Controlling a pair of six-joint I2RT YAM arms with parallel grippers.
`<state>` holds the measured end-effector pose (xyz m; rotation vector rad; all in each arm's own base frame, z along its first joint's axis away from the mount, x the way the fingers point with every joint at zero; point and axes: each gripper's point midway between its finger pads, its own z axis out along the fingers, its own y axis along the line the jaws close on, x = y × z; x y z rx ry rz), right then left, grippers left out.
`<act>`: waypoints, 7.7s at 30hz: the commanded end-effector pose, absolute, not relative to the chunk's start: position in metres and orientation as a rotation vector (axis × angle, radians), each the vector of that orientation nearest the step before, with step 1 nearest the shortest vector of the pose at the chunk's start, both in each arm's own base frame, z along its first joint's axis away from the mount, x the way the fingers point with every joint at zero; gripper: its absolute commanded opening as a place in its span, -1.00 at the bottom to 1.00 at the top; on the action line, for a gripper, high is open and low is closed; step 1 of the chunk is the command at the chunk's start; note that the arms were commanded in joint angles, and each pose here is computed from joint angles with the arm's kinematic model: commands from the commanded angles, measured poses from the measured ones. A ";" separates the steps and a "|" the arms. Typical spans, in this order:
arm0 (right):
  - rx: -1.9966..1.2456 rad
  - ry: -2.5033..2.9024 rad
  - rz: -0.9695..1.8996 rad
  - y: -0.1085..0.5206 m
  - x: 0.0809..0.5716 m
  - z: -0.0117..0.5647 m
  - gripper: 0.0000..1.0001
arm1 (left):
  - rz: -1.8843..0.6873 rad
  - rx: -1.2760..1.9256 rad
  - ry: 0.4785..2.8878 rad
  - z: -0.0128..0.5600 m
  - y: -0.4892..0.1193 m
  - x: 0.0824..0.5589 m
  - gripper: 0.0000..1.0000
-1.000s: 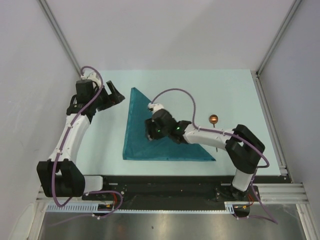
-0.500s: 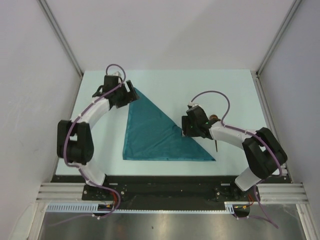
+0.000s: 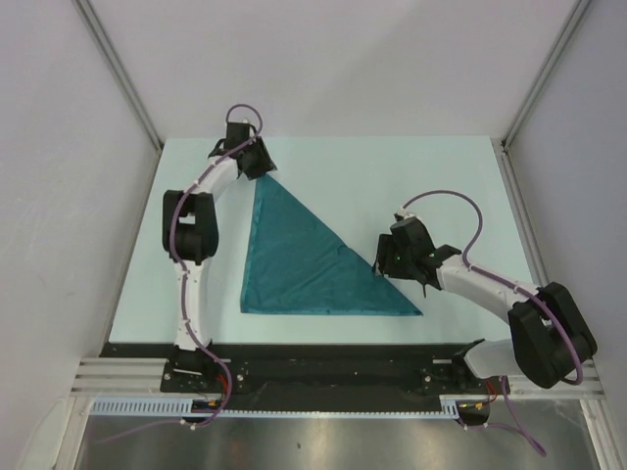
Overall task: Fold the napkin, place the utensils inside, and roll it up
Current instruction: Fold the napkin, then grab a utensil with the right arm
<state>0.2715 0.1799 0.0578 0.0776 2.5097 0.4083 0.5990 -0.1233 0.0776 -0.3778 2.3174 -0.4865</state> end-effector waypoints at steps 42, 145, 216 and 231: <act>0.336 2.703 0.328 0.138 0.193 0.023 0.22 | -0.506 -0.448 2.282 0.060 -0.081 0.610 -1.00; 0.124 2.503 0.622 0.179 0.288 0.083 0.25 | -0.229 -0.609 2.590 0.014 -0.086 0.186 -0.63; 0.322 2.555 0.109 0.060 0.297 0.073 0.27 | -0.301 -0.730 2.308 0.089 -0.073 0.195 1.00; 0.255 2.597 0.055 0.051 0.326 0.045 0.05 | -0.222 -0.370 2.079 0.254 -0.009 0.336 0.99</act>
